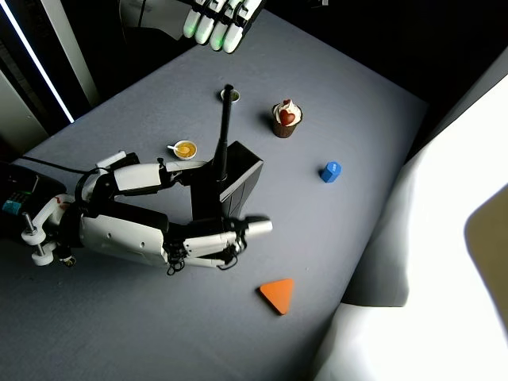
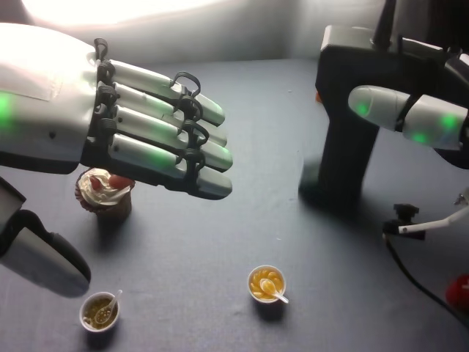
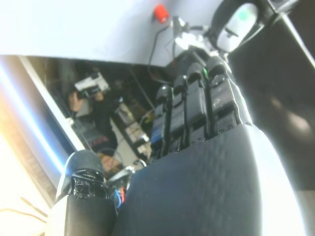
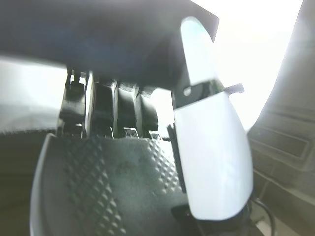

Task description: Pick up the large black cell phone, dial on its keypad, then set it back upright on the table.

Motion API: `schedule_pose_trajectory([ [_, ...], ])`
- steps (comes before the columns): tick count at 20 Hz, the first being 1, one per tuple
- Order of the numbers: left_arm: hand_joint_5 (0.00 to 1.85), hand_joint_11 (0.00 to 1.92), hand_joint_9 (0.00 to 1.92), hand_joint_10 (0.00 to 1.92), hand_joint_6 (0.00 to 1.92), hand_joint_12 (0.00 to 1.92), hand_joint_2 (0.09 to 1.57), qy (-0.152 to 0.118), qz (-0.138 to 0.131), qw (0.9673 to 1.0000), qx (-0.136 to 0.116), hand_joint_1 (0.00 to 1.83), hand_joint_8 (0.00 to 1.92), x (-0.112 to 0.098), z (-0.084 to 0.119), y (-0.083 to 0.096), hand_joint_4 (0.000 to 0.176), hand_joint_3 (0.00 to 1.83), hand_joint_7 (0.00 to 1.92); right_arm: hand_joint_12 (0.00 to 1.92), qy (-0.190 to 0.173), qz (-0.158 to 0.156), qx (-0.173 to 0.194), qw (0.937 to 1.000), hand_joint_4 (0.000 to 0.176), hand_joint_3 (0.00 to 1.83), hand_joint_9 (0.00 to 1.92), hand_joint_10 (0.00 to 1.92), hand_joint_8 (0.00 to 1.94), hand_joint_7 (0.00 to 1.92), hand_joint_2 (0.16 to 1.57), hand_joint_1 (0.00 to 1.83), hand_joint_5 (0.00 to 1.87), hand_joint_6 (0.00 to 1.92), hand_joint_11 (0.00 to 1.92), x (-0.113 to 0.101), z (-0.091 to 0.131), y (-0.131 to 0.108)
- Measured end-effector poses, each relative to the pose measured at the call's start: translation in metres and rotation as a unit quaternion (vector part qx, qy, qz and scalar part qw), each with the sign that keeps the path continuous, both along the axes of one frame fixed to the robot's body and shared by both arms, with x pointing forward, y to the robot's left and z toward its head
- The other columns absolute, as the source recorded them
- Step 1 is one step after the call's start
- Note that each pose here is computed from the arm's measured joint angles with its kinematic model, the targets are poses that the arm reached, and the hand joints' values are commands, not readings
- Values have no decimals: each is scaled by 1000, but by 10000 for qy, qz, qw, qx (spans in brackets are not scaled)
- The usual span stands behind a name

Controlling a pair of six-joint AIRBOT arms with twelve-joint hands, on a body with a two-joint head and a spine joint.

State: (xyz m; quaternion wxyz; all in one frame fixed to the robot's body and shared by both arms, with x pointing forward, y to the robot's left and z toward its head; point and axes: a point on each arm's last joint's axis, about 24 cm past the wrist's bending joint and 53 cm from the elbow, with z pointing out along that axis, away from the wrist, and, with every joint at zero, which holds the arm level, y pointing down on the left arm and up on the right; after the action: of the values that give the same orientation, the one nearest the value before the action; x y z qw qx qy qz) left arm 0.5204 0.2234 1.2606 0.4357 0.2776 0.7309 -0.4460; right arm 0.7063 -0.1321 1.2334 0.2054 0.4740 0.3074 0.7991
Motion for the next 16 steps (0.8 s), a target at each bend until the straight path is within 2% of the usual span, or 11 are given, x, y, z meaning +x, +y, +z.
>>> schedule_pose_trajectory([
  [1, 144, 0, 126, 3, 2, 182, 1153, 3, -11, 10000, 3, 0, 3, 0, 0, 0, 0, 0, 127, 1600, -6, 59, -42, 10000, 0, 0, 930, 1214, 840, 986, 1104, 1468, 973, 817, 851, -1, -1, 4],
  [3, 140, 0, 126, 2, 0, 168, 1146, -1, -16, 10000, 2, 0, 0, -1, 0, 0, 0, 0, 123, 1672, -49, 112, -84, 9999, 0, 2, 874, 1239, 919, 928, 1119, 1484, 968, 851, 803, -3, 0, 8],
  [4, 138, 0, 131, 4, 0, 166, 1146, -3, -20, 10000, 8, 0, 1, -1, 0, -1, 0, 0, 124, 1611, -93, 136, -123, 9998, 0, 0, 934, 1133, 836, 970, 1103, 1488, 975, 863, 845, -3, 1, 9],
  [5, 130, 0, 123, 1, 0, 145, 1145, -5, -20, 10000, 11, 0, 1, -1, 0, 0, 0, 0, 116, 1593, -103, 140, -133, 9998, 0, 2, 936, 1119, 857, 959, 1101, 1488, 960, 885, 857, -4, 2, 9],
  [8, 152, 0, 151, 4, 2, 270, 1141, -5, -17, 10000, 5, 0, 2, -1, 0, 0, 0, 0, 135, 1608, -256, 203, -251, 9992, 0, 0, 917, 1153, 909, 941, 1109, 1487, 950, 865, 851, -5, 6, 11],
  [9, 155, 0, 159, 7, 3, 275, 1141, -5, -13, 10000, 1, 0, 0, -1, 0, 0, 0, 0, 131, 1398, -374, 279, -267, 9986, 0, 2, 926, 1252, 967, 941, 1113, 1399, 961, 906, 876, -7, 11, 12],
  [10, 153, 0, 168, 7, 1, 314, 1138, -44, -4, 10000, -15, 0, 1, 0, 1, 0, 0, 0, 128, 1512, -595, 346, -299, 9972, 0, 0, 919, 1161, 941, 928, 1104, 1470, 968, 845, 895, -11, 23, 13],
  [13, 167, 0, 156, 5, 6, 258, 1156, -319, 55, 9993, -202, 0, 6, 5, 15, 0, 0, 6, 127, 1559, -1082, 283, -205, 9935, 0, 1, 887, 1173, 967, 899, 1112, 1485, 960, 857, 881, -17, 52, 2],
  [14, 176, 0, 156, 4, 6, 269, 1170, -333, 112, 9989, -296, 1, 6, 7, 19, 0, 0, 7, 136, 1558, -1175, 246, -186, 9926, 0, 1, 891, 1164, 966, 895, 1112, 1485, 958, 868, 879, -19, 57, -2],
  [15, 192, 0, 173, 4, 3, 370, 1178, -354, 202, 9986, -349, 37, 4, 11, 22, 1, 0, 2, 160, 1563, -1255, 203, -169, 9917, 0, 1, 885, 1172, 973, 894, 1112, 1485, 967, 852, 875, -21, 64, -8],
  [16, 187, 0, 213, 11, 1, 457, 1204, -373, 295, 9983, -344, 179, 12, 15, 22, 3, 0, 4, 217, 1533, -1314, 170, -158, 9911, 0, 0, 877, 1186, 974, 895, 1109, 1486, 988, 811, 898, -24, 68, -13],
])
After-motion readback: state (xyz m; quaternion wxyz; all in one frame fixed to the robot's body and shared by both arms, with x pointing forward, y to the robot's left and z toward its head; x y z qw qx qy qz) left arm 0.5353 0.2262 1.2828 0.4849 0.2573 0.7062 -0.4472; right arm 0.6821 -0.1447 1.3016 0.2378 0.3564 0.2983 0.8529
